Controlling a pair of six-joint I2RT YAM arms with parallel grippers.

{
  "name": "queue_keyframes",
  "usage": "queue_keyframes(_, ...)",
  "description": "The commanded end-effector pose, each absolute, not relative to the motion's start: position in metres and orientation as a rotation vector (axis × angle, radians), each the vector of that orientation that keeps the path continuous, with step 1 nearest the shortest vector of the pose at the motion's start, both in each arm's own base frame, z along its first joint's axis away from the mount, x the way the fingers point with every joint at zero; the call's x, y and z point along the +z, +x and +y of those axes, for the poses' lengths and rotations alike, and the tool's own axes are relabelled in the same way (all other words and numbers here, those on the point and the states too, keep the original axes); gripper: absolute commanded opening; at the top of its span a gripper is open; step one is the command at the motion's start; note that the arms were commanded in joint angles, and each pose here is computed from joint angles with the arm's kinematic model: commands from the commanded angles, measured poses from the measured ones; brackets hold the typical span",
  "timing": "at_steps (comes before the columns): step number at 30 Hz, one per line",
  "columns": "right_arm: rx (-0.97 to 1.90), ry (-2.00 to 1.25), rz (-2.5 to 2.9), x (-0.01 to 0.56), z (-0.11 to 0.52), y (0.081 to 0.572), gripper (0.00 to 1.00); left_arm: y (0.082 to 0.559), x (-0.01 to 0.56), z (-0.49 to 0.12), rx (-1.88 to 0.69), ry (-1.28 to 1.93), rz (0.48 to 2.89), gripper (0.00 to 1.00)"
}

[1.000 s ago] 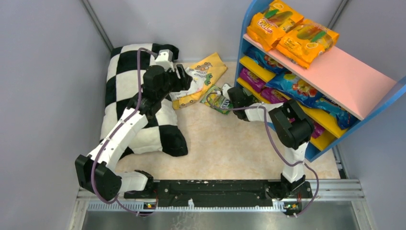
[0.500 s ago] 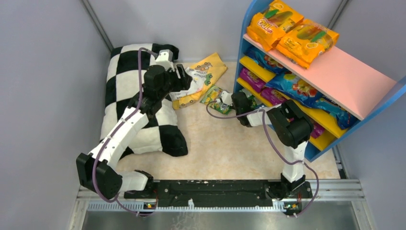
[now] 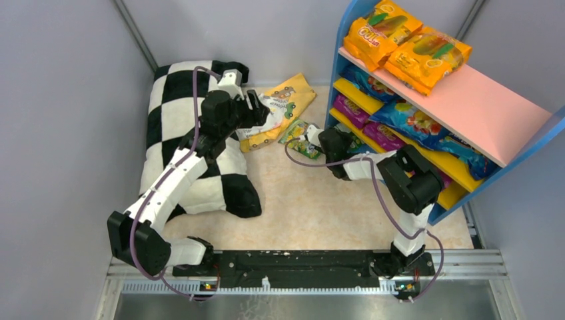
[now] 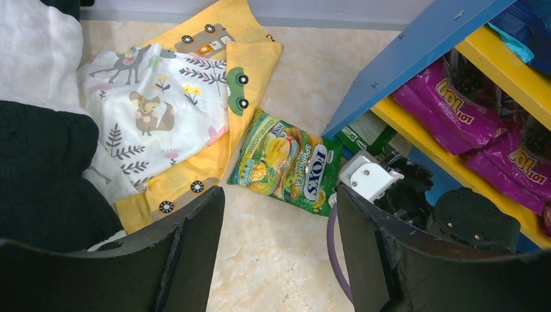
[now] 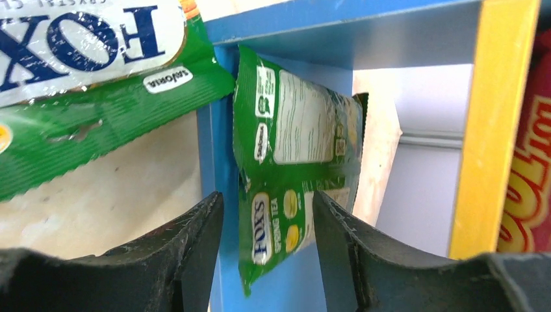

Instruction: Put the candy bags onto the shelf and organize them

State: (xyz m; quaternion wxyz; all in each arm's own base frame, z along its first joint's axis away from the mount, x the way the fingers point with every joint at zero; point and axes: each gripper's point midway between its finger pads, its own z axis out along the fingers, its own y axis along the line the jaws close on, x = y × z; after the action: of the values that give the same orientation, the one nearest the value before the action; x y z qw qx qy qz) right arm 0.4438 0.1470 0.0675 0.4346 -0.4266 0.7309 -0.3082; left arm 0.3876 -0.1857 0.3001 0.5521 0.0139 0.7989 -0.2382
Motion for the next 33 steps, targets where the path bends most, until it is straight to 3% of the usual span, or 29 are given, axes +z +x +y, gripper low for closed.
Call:
queue_keyframes(1,-0.744,-0.894,1.872,0.091,0.138,0.426,0.53,0.389,0.309,-0.189,-0.596,0.038,1.848,0.71)
queue_keyframes(7,-0.777,-0.882,1.919,0.081,0.124,0.419,0.52,0.388,0.31,-0.189,-0.601,0.038,1.846,0.71)
queue_keyframes(14,-0.765,-0.865,1.982,0.064,0.114,0.42,0.43,0.388,0.31,-0.19,-0.608,0.04,1.846,0.71)
queue_keyframes(21,-0.805,-0.869,1.992,0.057,0.105,0.433,0.24,0.389,0.31,-0.19,-0.612,0.038,1.847,0.71)
queue_keyframes(28,-0.829,-0.894,1.966,0.06,0.105,0.44,0.15,0.39,0.308,-0.189,-0.615,0.034,1.854,0.71)
queue_keyframes(30,-0.808,-0.877,1.974,0.062,0.107,0.439,0.17,0.39,0.308,-0.189,-0.615,0.034,1.853,0.71)
queue_keyframes(33,-0.791,-0.841,1.974,0.073,0.117,0.433,0.32,0.39,0.309,-0.188,-0.611,0.032,1.85,0.71)
